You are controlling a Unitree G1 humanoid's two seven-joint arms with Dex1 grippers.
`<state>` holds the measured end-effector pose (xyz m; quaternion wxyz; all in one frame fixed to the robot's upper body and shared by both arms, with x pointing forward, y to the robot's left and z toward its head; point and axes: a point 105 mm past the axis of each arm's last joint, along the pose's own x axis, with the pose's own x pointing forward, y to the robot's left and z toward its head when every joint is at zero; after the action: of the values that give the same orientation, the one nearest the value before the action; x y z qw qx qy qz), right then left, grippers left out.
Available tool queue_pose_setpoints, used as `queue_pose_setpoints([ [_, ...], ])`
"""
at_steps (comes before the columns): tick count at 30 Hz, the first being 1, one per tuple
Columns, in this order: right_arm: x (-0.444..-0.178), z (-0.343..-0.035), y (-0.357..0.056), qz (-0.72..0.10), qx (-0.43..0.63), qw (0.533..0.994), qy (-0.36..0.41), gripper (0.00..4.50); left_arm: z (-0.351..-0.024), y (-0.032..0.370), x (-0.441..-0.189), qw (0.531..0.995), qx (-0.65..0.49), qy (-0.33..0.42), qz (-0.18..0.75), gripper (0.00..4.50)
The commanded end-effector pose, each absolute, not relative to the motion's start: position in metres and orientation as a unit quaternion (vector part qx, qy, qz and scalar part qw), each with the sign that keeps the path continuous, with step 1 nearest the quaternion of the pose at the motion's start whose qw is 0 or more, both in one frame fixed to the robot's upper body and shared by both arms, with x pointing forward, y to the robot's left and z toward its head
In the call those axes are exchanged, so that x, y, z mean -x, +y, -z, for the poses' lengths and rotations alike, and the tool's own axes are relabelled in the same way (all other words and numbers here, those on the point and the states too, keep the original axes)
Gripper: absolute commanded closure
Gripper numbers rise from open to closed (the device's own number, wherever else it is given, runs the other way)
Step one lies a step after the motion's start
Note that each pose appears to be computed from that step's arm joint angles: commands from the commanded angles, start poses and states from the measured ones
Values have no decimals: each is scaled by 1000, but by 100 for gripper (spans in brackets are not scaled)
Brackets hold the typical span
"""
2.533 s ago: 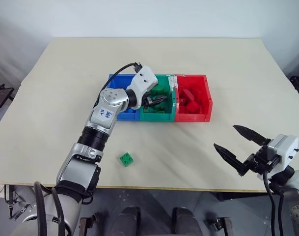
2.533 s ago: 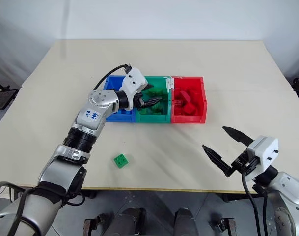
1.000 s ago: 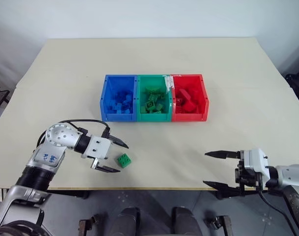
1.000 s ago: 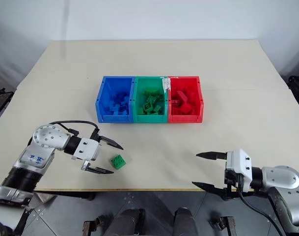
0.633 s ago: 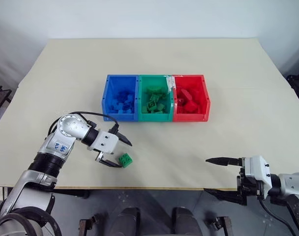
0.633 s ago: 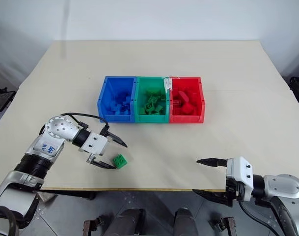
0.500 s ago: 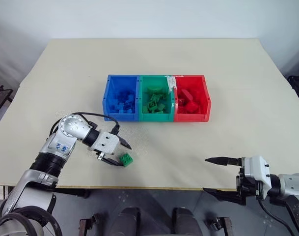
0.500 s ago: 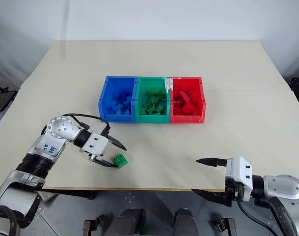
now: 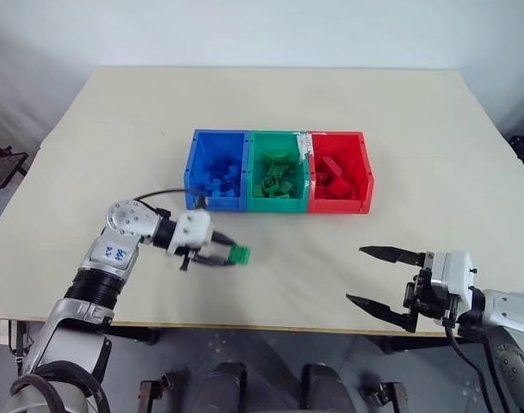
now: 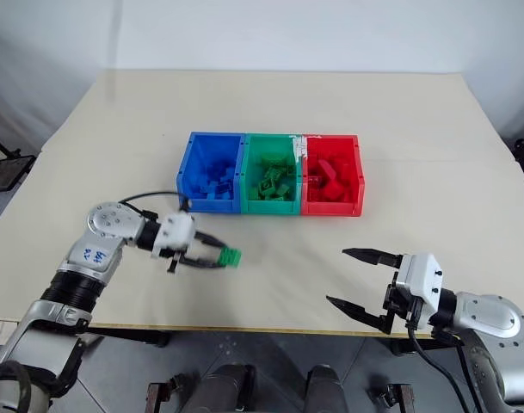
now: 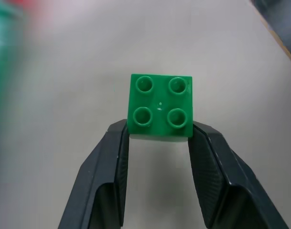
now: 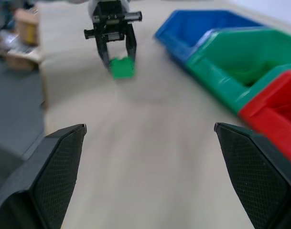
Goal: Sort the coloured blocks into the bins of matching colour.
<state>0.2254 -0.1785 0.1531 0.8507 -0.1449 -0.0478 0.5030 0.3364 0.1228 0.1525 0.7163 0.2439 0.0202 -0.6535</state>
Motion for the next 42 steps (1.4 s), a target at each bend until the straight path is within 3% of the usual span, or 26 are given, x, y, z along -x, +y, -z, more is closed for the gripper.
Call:
queue_pose_setpoints([
  [1, -233, -172, -186, -451, 142, 876, -99, 0, -218, 103, -358, 781, -170, -49, 599, 302],
  [6, -243, -184, -193, -392, 129, 901, -134, 0, -232, 72, -386, 819, -168, -56, 546, 302],
  [12, -245, -189, -189, -381, 144, 902, -144, 0, -215, 57, -413, 840, -214, -28, 497, 302],
  [16, -245, -195, -186, -380, 147, 900, -154, 0, -215, 56, -417, 845, -202, -23, 495, 177],
  [19, -244, -195, -187, -377, 148, 901, -155, 0, -221, 58, -406, 827, -201, -48, 523, 81],
  [21, -245, -193, -189, -379, 149, 901, -151, 0, -224, 71, -403, 824, -204, -59, 526, 14],
  [22, -246, -191, -189, -386, 152, 898, -147, 0, -223, 87, -401, 822, -212, -65, 524, 2],
  [28, -252, -187, -195, -416, 169, 884, -130, 0, -202, 160, -379, 819, -245, -57, 515, 2],
  [33, -266, -176, -201, -449, 188, 867, -105, 0, -177, 228, -342, 853, -246, -44, 457, 2],
  [42, -290, -171, -214, -439, 184, 873, -108, 0, -149, 232, -305, 898, -215, -32, 384, 2],
])
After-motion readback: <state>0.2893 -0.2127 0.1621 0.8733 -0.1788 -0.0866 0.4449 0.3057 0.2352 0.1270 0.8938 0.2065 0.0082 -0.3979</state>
